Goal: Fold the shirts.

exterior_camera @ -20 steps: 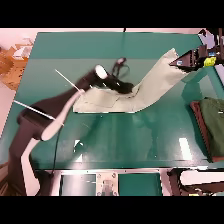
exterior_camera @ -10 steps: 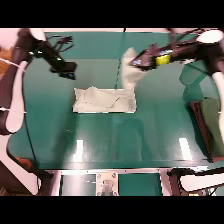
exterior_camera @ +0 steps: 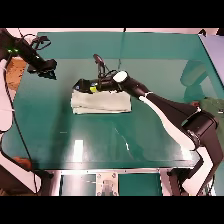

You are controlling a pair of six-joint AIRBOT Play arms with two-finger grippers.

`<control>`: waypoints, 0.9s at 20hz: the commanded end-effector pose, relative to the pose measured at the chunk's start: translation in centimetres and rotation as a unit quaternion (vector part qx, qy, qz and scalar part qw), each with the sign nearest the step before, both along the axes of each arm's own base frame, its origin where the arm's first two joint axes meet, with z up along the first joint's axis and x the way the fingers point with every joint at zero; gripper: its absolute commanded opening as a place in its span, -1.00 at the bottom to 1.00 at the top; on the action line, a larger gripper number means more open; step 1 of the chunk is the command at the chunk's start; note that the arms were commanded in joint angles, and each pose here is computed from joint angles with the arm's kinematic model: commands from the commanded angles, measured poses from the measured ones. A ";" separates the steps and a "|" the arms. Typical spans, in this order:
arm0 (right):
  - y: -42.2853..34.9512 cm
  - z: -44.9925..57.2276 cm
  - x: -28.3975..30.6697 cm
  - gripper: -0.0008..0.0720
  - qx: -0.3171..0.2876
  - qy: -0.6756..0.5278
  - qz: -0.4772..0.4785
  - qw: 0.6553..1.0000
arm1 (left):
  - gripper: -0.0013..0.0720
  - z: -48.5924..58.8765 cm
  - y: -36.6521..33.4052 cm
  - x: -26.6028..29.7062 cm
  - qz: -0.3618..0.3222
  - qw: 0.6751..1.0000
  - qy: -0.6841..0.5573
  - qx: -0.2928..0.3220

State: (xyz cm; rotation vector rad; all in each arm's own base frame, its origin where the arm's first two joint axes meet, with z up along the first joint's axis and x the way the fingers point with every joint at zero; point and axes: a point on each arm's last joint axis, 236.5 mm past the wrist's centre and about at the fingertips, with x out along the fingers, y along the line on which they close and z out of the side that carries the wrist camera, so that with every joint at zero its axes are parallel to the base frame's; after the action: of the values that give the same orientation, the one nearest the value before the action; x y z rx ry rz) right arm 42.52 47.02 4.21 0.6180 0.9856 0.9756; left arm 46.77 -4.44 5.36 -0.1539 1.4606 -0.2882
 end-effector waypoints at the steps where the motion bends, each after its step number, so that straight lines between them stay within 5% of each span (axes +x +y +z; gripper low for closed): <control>1: -5.1 2.1 3.8 0.06 0.001 -0.023 -0.023 0.999 | -0.91 0.1 0.5 0.3 0.005 1.000 -0.007 0.003; 5: -22.0 3.3 7.2 0.07 -0.039 0.035 -0.049 0.997 | -0.91 0.1 0.5 0.3 0.004 1.000 -0.007 0.003; 9: -33.3 -3.4 4.9 0.59 -0.094 0.169 -0.092 0.977 | -0.91 0.1 0.5 0.3 0.005 1.000 -0.008 0.003; 18: -24.7 -14.4 -1.8 0.59 -0.119 0.265 -0.050 0.956 | -0.91 0.1 0.5 0.5 0.009 1.000 -0.011 0.002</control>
State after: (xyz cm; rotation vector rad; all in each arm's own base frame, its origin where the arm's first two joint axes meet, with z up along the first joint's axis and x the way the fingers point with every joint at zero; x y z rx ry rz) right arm 42.47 18.83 -7.95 0.7639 1.4591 0.5747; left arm 47.25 -3.98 5.40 -0.1561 1.4404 -0.2751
